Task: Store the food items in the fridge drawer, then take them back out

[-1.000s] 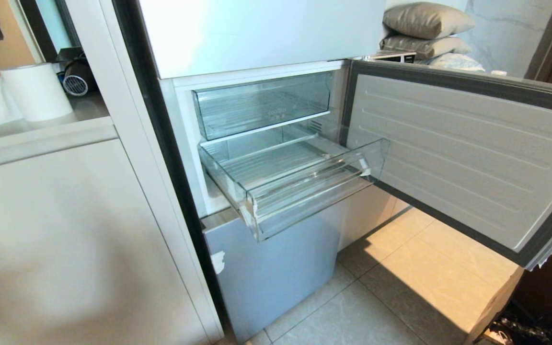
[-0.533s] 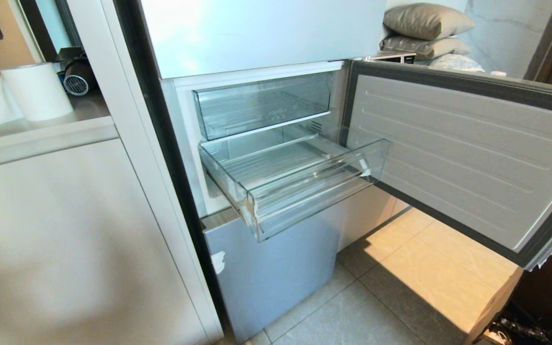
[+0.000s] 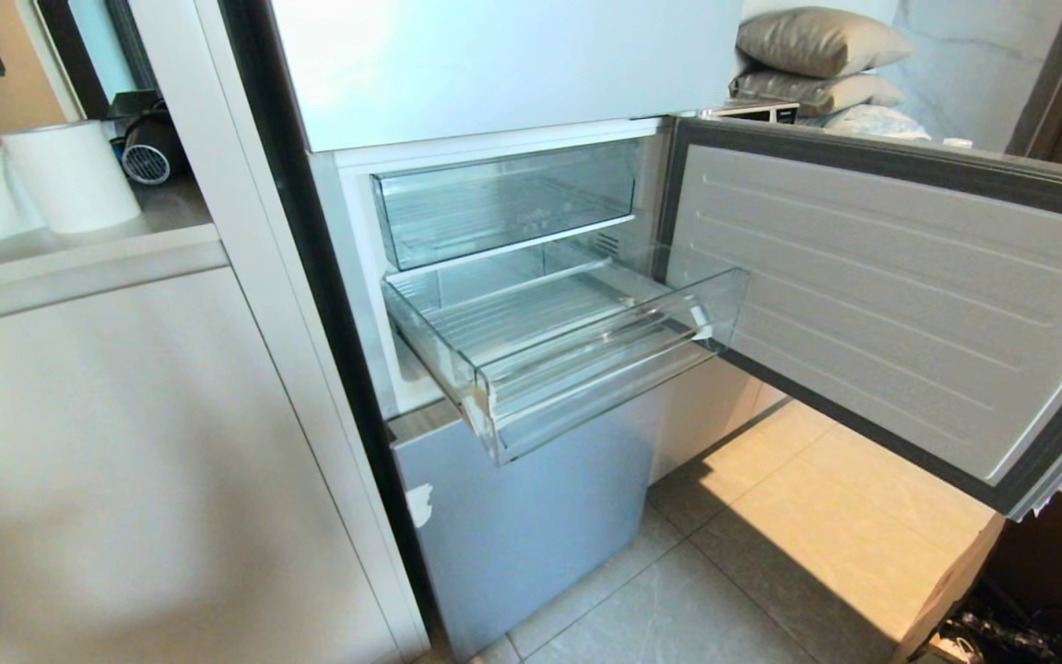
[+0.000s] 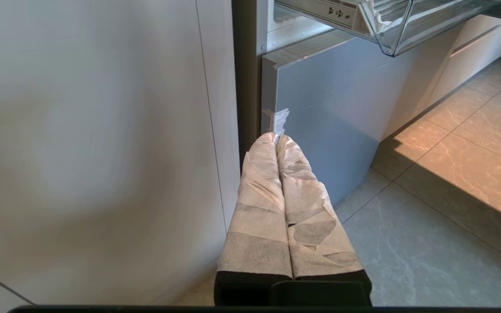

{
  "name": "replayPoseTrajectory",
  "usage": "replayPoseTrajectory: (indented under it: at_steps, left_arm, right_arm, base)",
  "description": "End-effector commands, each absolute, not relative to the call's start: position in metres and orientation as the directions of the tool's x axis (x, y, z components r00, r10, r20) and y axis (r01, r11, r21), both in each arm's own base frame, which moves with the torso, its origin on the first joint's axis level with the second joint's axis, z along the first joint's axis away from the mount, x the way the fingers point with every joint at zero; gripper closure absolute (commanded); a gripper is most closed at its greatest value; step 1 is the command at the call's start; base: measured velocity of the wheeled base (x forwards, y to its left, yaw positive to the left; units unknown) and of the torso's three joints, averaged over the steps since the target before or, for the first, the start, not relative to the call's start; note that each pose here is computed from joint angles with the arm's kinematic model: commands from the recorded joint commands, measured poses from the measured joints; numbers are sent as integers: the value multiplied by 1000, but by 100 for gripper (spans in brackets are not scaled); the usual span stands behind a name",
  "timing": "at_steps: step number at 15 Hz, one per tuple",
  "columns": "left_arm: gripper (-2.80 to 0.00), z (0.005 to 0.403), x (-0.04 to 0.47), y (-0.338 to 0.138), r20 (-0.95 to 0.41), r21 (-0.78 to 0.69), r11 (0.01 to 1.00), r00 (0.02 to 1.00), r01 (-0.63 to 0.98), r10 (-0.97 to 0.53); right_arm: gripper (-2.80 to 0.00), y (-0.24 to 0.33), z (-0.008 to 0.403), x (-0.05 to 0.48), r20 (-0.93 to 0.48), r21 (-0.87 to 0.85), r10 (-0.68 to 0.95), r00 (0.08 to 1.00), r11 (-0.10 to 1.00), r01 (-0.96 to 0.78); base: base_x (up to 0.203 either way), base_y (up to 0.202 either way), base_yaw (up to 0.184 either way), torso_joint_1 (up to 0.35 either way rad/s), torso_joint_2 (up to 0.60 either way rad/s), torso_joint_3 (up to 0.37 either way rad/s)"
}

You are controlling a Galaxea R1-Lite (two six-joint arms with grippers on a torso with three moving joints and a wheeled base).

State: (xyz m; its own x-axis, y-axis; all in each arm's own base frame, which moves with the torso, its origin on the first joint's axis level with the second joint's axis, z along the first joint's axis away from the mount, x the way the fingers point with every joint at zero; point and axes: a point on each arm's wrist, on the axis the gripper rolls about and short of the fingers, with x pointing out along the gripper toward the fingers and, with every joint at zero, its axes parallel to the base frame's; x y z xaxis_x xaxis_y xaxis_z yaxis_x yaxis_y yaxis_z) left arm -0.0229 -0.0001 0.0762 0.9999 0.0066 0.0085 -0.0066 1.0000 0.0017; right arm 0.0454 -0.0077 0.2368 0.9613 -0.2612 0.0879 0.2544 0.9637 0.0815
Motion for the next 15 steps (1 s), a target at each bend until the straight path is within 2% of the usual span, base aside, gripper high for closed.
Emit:
replayPoseTrajectory:
  at_steps: [1,4,7,12,13,15]
  left_arm:
    - [0,76,-23,0,8,2,1000,1000,-8,8]
    - [0,76,-23,0,8,2,1000,1000,-8,8]
    - [0,76,-23,0,8,2,1000,1000,-8,8]
    - [0,76,-23,0,8,2,1000,1000,-8,8]
    - [0,76,-23,0,8,2,1000,1000,-8,8]
    - [0,76,-23,0,8,2,1000,1000,-8,8]
  right_arm:
    - [0,-3,210,3,99,81,-111,989,991,103]
    - [0,-3,153,-6,1,83,7,1000,997,-7]
    - [0,-2,107,2,-39,78,44,998,996,-40]
    - [0,-1,88,-2,-157,-2,-11,988,1000,10]
    - [0,-1,83,-6,-156,-29,-6,988,1000,2]
    - [0,-1,78,-19,-48,-42,-6,999,999,4]
  base:
    - [0,0,0,0,0,0]
    - [0,0,0,0,0,0]
    - [0,0,0,0,0,0]
    - [0,0,0,0,0,0]
    - [0,0,0,0,0,0]
    - [0,0,0,0,0,0]
